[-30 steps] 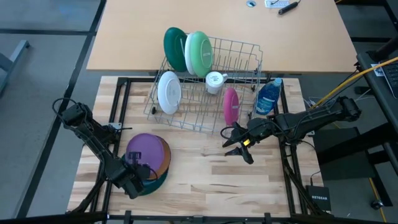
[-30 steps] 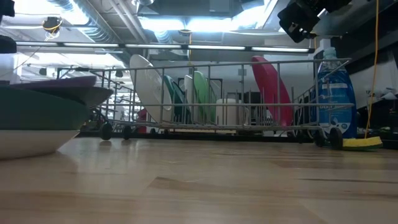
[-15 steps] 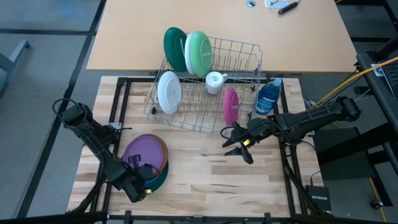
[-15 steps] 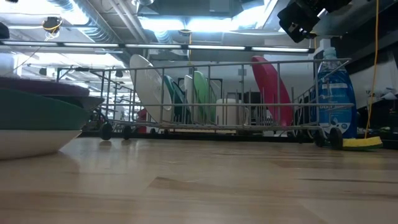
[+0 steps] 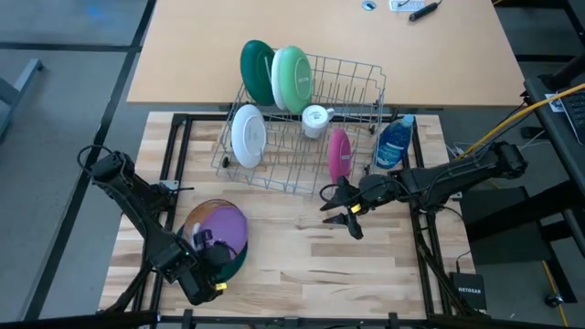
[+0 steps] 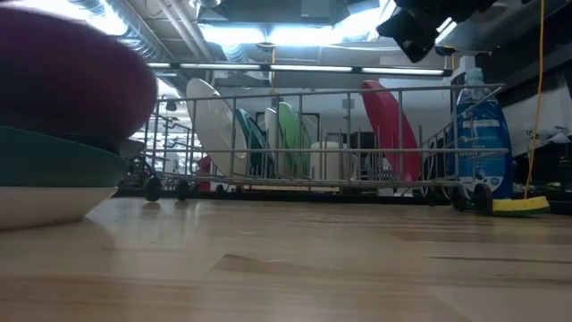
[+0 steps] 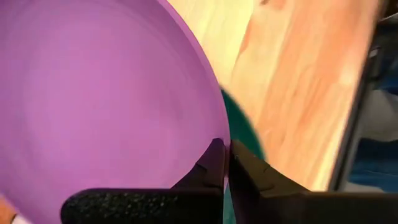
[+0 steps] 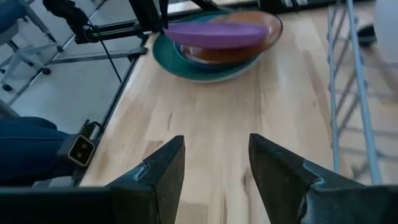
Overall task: Sort dishes
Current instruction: Put the violet plate in the dish rack
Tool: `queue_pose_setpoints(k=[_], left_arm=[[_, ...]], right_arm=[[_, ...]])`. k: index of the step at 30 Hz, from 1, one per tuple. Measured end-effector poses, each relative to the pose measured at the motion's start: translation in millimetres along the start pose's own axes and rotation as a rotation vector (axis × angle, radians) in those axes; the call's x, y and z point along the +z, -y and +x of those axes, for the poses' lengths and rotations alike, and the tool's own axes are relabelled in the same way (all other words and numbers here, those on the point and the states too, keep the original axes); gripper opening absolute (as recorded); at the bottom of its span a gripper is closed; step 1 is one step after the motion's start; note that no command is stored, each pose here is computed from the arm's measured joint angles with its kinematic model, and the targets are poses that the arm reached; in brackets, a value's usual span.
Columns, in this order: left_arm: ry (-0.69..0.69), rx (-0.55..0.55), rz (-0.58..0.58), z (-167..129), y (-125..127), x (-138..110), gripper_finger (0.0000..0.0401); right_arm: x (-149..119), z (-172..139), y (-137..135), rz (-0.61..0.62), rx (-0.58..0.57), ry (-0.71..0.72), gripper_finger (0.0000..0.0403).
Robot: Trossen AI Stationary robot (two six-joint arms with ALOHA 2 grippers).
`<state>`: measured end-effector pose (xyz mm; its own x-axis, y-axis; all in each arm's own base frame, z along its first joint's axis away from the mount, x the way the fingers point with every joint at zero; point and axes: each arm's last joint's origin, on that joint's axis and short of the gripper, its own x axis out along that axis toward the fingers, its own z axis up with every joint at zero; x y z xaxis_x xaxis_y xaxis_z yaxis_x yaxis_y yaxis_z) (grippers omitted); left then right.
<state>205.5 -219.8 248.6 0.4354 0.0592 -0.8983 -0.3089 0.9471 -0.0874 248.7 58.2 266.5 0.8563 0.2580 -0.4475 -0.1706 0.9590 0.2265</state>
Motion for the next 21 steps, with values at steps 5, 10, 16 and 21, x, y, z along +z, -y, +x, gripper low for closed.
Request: queue_pose_setpoints(k=[5,10,16,21], left_arm=[[0.035,-0.03,0.024,-10.1,5.0,10.0,0.0001],[0.104,-0.034,0.048,-19.5,7.9,21.3,0.0001],[0.176,-0.038,0.065,-30.6,9.5,36.7,0.0001],[0.222,-0.038,0.058,-37.9,8.4,51.5,0.0001]], right_arm=[[4.3,21.8,-0.9,-0.115,0.059,0.085,0.0182],[4.0,39.6,-0.4,-0.165,0.09,0.134,0.0182],[3.3,40.8,0.2,-0.167,0.077,0.131,0.0182],[11.5,26.1,-2.5,-0.209,0.077,0.176,0.0182]])
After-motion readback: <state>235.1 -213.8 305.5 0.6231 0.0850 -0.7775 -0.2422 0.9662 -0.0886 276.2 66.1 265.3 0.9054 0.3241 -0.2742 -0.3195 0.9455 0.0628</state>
